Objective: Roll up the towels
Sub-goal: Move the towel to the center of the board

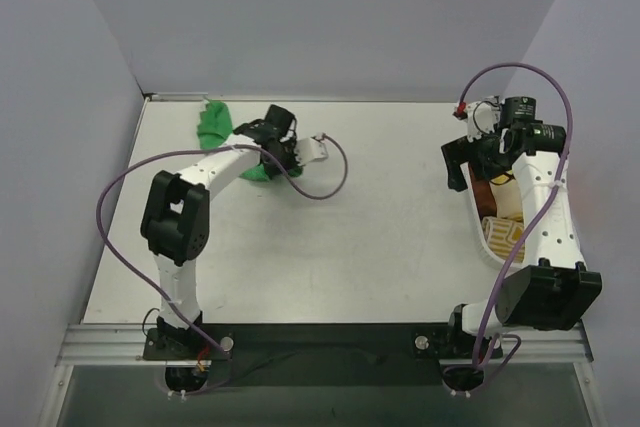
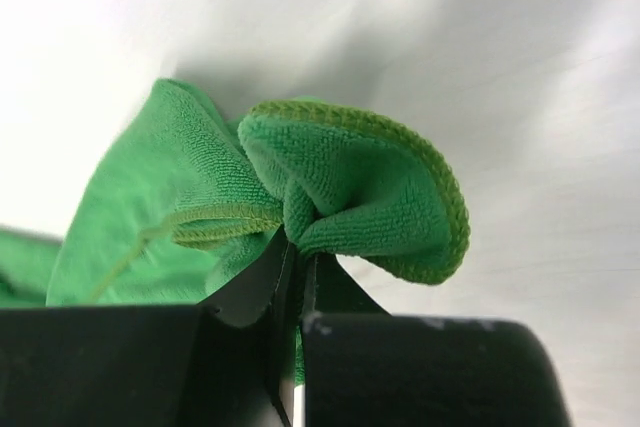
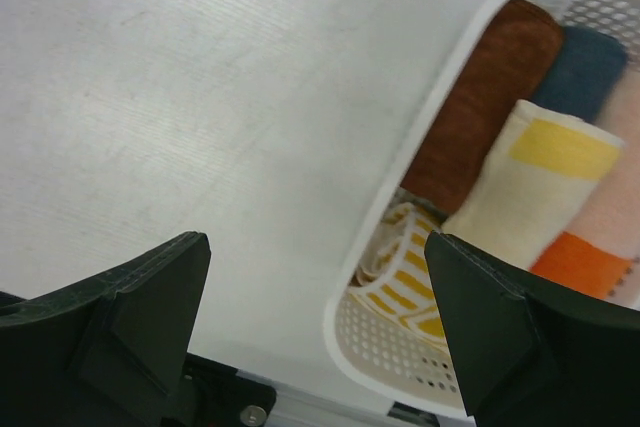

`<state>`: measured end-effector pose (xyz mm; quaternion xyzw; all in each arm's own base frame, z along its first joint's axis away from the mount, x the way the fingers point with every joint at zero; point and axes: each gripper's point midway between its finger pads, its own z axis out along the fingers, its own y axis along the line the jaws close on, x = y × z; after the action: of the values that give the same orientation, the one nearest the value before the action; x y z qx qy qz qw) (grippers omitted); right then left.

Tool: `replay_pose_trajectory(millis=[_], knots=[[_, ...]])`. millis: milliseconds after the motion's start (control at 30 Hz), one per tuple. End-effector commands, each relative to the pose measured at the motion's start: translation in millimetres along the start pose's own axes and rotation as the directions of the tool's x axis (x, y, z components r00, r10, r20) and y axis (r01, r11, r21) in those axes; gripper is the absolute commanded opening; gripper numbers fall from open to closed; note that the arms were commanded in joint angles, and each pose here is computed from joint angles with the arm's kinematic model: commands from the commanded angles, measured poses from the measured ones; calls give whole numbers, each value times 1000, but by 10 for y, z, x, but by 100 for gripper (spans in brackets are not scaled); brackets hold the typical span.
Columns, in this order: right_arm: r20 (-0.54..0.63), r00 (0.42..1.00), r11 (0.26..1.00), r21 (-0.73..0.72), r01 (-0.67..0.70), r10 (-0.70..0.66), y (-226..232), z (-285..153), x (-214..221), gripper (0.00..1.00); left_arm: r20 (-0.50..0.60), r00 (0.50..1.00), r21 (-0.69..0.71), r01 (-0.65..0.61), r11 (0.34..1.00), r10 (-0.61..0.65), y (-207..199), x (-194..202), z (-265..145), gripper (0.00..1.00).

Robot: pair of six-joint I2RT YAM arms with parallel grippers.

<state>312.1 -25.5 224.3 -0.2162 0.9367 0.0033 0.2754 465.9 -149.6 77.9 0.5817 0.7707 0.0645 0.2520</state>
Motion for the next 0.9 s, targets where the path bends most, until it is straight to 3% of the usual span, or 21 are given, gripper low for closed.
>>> replay_pose_trajectory(millis=[0, 33, 67, 100, 133, 167, 333, 467, 567, 633, 700, 767, 867], knots=[[-29, 999, 966, -254, -50, 44, 496, 203, 154, 94, 46, 980, 362, 167, 917, -196, -1254, -604, -560, 0], [-17, 999, 945, -323, -51, 48, 620, 237, 154, 94, 68, 981, 430, 136, 893, -182, -1580, -854, -682, 4], [-29, 999, 932, -359, -53, 45, 697, 288, 203, 94, 45, 965, 476, 208, 854, -260, -1744, -975, -787, 32], [-53, 997, 920, -386, -73, 57, 770, 337, 268, 93, 57, 950, 551, 228, 803, -308, -1895, -1124, -930, 50], [-78, 995, 904, -417, -96, 70, 838, 385, 279, 92, 65, 934, 578, 252, 776, -352, -1925, -1202, -1063, 78], [-97, 992, 895, -432, -114, 80, 877, 400, 286, 91, 48, 909, 598, 307, 740, -415, -1933, -1246, -1170, 86], [-138, 984, 871, -462, -168, 117, 985, 451, 264, 85, 154, 853, 595, 323, 736, -499, -1528, -1111, -1446, 87], [-190, 976, 855, -484, -186, 105, 1115, 513, 364, 76, 147, 797, 531, 435, 727, -585, -916, -660, -1147, 81], [-260, 965, 875, -459, -156, 35, 1137, 585, 670, 72, 101, 711, 519, 559, 647, -696, -604, -491, -900, 72], [-236, 971, 847, -507, -163, 45, 1253, 575, 651, 70, 69, 661, 503, 624, 598, -747, -420, -401, -735, 66], [-230, 972, 834, -525, -168, 51, 1387, 685, 633, 67, 96, 650, 449, 647, 616, -754, -216, -407, -663, 65], [-256, 966, 821, -547, -163, 22, 1538, 775, 637, 61, 92, 615, 431, 685, 588, -784, -142, -425, -589, 63], [-263, 965, 831, -539, -139, -9, 1680, 961, 618, 57, 99, 618, 427, 682, 594, -780, -133, -458, -545, 62]])
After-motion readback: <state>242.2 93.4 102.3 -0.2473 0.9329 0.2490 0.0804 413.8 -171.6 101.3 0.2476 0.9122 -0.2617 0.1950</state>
